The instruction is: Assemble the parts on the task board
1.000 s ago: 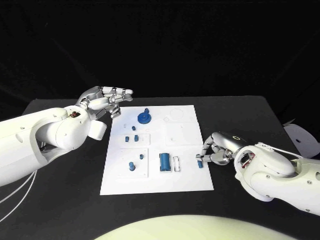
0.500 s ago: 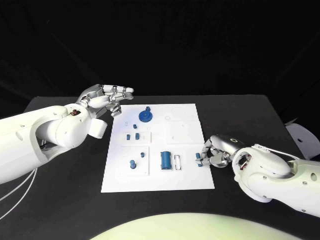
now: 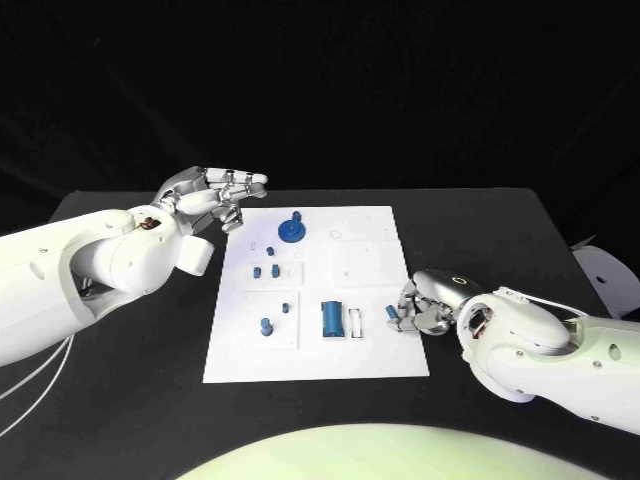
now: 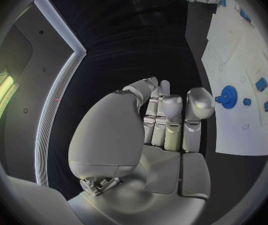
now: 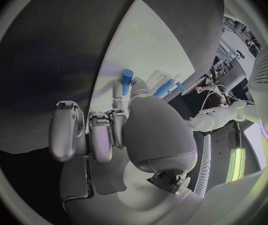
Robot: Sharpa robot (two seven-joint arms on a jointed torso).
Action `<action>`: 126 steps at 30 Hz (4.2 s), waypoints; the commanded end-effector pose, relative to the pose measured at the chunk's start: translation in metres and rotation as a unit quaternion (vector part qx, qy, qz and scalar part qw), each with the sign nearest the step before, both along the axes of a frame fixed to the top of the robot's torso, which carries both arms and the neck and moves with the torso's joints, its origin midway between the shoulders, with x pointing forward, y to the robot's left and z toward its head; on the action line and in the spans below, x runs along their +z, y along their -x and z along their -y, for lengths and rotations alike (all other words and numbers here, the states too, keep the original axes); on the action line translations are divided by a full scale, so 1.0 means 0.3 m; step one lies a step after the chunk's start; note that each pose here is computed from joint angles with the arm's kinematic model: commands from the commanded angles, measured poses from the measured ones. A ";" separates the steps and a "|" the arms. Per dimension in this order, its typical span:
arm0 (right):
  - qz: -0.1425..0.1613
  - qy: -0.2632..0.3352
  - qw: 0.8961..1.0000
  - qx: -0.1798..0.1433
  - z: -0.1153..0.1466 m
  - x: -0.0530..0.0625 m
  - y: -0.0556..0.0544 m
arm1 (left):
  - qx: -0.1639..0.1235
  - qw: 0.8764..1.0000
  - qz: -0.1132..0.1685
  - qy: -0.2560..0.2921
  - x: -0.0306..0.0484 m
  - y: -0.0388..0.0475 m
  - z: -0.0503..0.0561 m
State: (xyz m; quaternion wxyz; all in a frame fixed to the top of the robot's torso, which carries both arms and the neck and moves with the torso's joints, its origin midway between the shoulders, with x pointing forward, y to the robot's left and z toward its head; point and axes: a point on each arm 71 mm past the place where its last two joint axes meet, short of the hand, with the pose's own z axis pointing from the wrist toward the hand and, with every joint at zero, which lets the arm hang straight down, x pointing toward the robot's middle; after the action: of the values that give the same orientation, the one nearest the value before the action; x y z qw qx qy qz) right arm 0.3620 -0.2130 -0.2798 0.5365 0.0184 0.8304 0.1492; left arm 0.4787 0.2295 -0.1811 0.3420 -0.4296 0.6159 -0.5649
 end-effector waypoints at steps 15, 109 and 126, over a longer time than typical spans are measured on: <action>-0.009 0.055 0.998 0.007 -0.018 -0.031 0.015 | -0.012 1.000 0.000 0.006 0.008 0.012 0.013; -0.093 -0.122 0.988 -0.026 -0.172 0.034 0.027 | -0.012 1.000 -0.012 0.015 0.004 0.013 0.020; -0.118 -0.117 0.986 -0.021 -0.160 -0.006 0.058 | -0.010 1.000 -0.012 0.014 0.003 0.012 0.013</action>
State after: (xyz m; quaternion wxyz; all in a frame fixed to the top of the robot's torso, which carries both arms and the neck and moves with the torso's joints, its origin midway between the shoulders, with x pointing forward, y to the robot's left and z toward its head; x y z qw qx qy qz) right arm 0.3452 -0.1663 -0.2804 0.4345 0.1263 0.8624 0.2271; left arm 0.4755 0.2277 -0.1811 0.3297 -0.4379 0.6167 -0.5650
